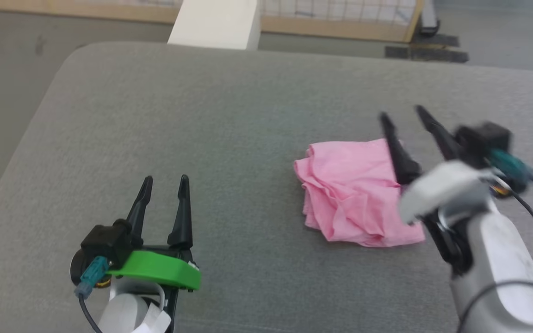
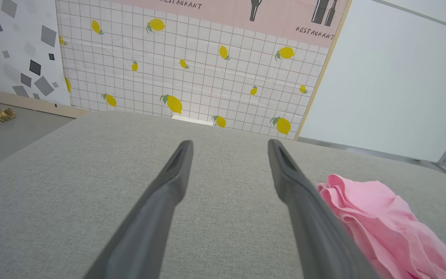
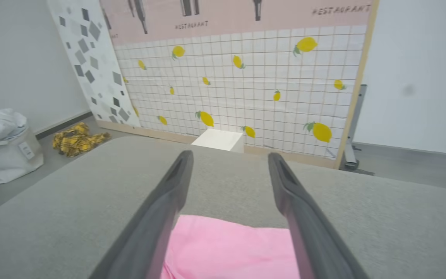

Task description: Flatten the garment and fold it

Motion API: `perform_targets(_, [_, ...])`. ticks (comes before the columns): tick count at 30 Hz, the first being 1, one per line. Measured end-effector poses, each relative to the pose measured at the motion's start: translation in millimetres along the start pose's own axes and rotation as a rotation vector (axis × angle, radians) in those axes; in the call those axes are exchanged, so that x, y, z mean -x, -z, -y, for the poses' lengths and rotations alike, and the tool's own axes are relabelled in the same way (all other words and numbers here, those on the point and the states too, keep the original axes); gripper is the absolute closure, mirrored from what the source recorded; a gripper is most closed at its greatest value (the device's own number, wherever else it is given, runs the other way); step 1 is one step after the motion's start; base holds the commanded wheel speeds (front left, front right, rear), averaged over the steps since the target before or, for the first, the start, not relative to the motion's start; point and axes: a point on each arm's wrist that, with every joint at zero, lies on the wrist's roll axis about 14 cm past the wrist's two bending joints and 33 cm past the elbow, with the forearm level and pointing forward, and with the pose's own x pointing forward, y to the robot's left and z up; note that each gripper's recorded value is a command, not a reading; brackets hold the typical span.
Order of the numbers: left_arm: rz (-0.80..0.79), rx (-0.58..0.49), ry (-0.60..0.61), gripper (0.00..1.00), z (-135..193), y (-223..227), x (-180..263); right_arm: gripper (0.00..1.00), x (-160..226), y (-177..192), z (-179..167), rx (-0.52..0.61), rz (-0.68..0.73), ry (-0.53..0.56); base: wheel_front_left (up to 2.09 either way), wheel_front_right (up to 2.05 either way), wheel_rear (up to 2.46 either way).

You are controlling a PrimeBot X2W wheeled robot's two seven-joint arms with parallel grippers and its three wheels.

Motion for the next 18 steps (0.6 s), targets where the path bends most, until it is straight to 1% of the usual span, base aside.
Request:
perform_targets(5, [0.004,0.011,0.024,0.0,9.7,-1.3,2.1,0.0,48.1,-17.6,38.2,0.018,0.123,0.136,0.0,0.0,0.0])
perform_targets(7, [0.007,0.015,0.038,0.0,14.6,-2.1,3.4,0.0,67.7,-23.2,49.9,0.046,0.164,0.184,0.0,0.0,0.0])
perform_targets(11, [0.013,0.021,0.064,0.0,23.7,-4.5,5.0,0.0,100.0,-14.7,61.2,0.09,0.163,0.243,0.0,0.0,0.0])
perform_targets(18, [0.011,0.021,0.09,0.0,32.6,-5.1,9.8,0.0,137.8,2.9,69.7,0.106,0.148,0.3,0.0,0.0,0.0])
